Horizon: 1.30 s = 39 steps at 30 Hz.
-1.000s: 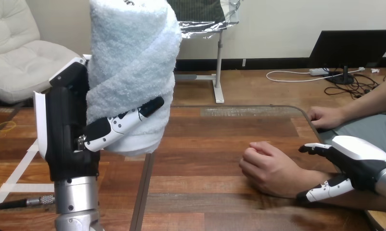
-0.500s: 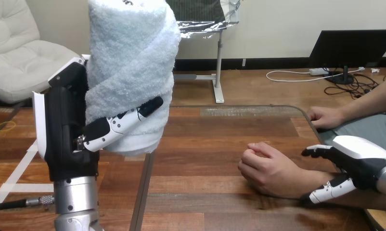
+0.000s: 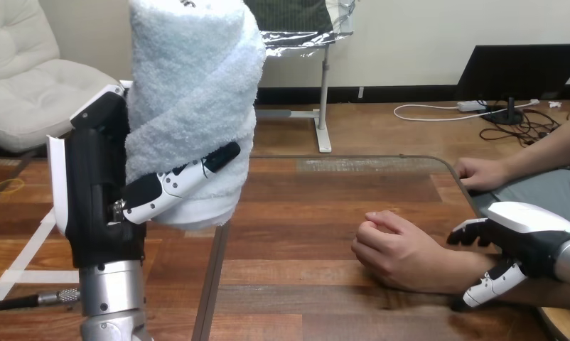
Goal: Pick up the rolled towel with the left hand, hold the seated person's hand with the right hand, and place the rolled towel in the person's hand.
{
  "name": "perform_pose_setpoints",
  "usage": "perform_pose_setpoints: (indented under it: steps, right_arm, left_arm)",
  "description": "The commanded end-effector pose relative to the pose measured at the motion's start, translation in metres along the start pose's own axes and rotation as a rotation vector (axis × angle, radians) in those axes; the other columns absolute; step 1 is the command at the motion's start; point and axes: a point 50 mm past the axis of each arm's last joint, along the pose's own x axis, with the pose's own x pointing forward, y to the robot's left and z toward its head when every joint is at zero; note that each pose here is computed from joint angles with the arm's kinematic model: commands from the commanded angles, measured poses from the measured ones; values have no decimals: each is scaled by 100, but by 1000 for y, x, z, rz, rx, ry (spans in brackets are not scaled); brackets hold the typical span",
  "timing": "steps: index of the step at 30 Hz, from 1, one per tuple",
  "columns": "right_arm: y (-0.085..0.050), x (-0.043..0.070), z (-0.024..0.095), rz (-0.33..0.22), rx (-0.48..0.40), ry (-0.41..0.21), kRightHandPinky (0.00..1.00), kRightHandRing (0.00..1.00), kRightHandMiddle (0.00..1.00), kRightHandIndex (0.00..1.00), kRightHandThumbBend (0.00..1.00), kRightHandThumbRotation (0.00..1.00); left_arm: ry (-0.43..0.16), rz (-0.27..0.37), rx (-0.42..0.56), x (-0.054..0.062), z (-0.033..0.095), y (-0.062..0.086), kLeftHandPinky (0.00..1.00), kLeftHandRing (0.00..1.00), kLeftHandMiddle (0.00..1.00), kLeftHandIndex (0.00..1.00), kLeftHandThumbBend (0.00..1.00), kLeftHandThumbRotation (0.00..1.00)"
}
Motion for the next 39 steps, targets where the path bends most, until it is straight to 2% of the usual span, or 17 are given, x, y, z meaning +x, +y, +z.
perform_pose_setpoints:
  steps: [1, 12, 18, 30, 39]
  right_arm:
    - [-18, -3, -7, 12, -30, 46, 58, 75, 78, 76, 100, 31]
    - [-13, 0, -5, 83, -4, 52, 54, 72, 78, 74, 100, 24]
    - [-10, 0, -2, 86, -14, 40, 53, 70, 76, 74, 100, 21]
    - [-4, 4, 0, 96, -50, 55, 51, 69, 76, 74, 100, 18]
    - [0, 4, 3, 77, -68, 46, 48, 67, 74, 73, 100, 16]
  left_arm:
    - [-76, 10, -31, 12, 11, -4, 17, 23, 30, 37, 52, 0]
    - [-74, 11, -38, 12, 11, -3, 17, 23, 29, 37, 51, 0]
    - [-76, 13, -43, 12, 11, -3, 17, 23, 30, 37, 51, 0]
    - [-87, 12, -45, 12, 11, -2, 16, 23, 30, 37, 50, 0]
    - [-91, 13, -52, 13, 11, -1, 15, 22, 29, 38, 50, 0]
